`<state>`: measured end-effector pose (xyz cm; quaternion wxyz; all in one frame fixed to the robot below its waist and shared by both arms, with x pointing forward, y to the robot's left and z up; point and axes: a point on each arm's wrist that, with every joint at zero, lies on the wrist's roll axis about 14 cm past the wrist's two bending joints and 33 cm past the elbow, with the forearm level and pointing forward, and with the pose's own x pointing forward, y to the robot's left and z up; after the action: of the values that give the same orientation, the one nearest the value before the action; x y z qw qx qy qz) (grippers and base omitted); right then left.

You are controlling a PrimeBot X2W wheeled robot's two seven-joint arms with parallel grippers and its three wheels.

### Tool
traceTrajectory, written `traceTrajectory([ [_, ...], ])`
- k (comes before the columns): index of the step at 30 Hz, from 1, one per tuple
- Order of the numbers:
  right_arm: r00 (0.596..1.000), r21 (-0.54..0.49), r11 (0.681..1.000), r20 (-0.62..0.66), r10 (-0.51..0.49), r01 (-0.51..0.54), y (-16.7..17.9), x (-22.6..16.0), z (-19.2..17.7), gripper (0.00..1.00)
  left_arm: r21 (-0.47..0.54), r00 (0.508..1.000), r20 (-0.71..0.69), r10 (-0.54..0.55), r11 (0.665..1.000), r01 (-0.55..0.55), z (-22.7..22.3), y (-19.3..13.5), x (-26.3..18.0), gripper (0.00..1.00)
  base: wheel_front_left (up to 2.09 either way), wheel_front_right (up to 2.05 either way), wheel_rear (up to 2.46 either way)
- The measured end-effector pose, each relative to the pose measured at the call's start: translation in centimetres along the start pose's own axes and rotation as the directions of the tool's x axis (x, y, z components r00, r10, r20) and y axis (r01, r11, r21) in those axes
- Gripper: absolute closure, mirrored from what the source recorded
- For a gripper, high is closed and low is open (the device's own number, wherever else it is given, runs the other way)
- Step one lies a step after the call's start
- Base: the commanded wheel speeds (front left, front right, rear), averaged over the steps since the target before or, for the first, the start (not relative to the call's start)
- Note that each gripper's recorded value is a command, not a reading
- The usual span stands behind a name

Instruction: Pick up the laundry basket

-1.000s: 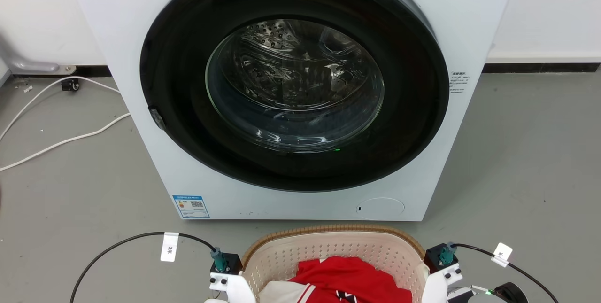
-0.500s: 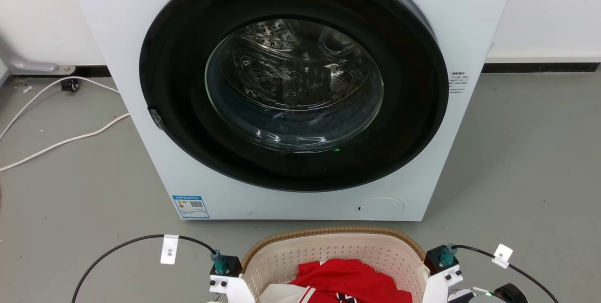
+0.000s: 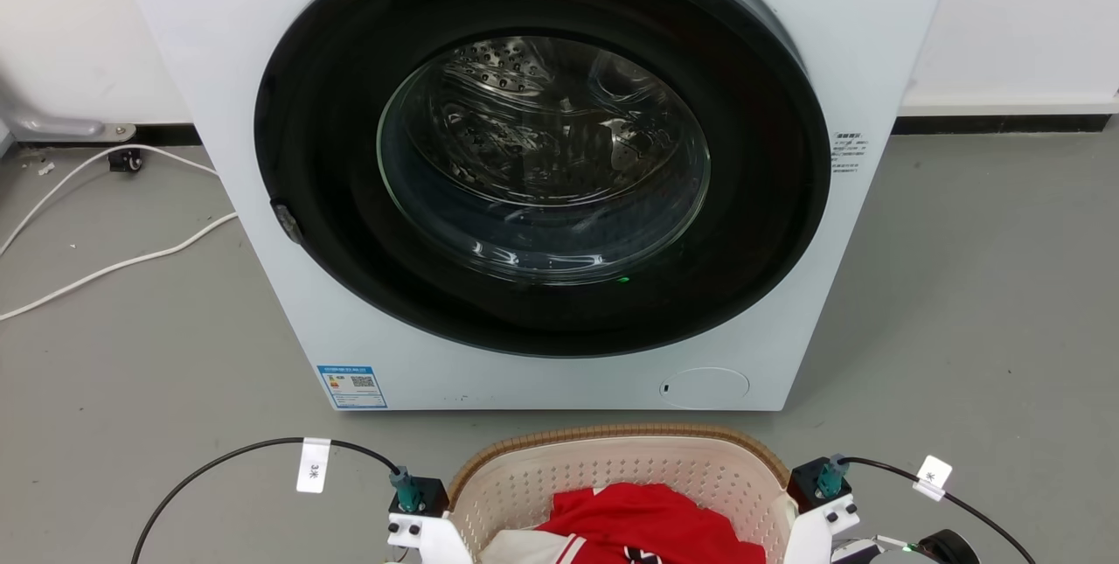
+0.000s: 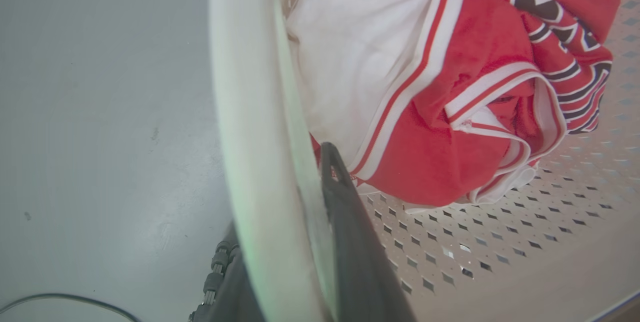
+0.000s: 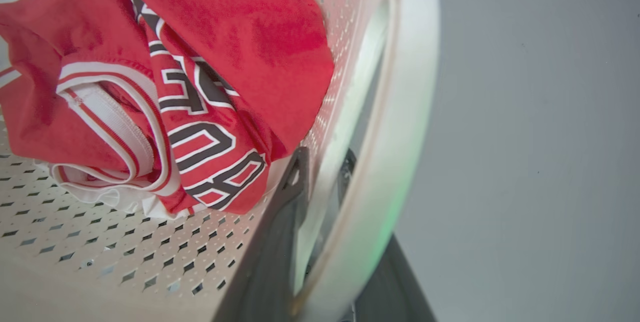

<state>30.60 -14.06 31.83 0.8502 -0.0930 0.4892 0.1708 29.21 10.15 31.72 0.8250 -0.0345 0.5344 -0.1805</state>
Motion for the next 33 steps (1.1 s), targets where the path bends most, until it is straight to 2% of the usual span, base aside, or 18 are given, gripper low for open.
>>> traceTrajectory([
  [33, 1.000, -0.003, 1.000, -0.008, 0.006, -0.006, 0.07, -0.07, -0.39, 1.00, -0.005, 1.000, -0.008, -0.005, 1.000, 0.005, -0.44, -0.07, -0.05, 1.00, 0.00, 0.00, 0.00],
])
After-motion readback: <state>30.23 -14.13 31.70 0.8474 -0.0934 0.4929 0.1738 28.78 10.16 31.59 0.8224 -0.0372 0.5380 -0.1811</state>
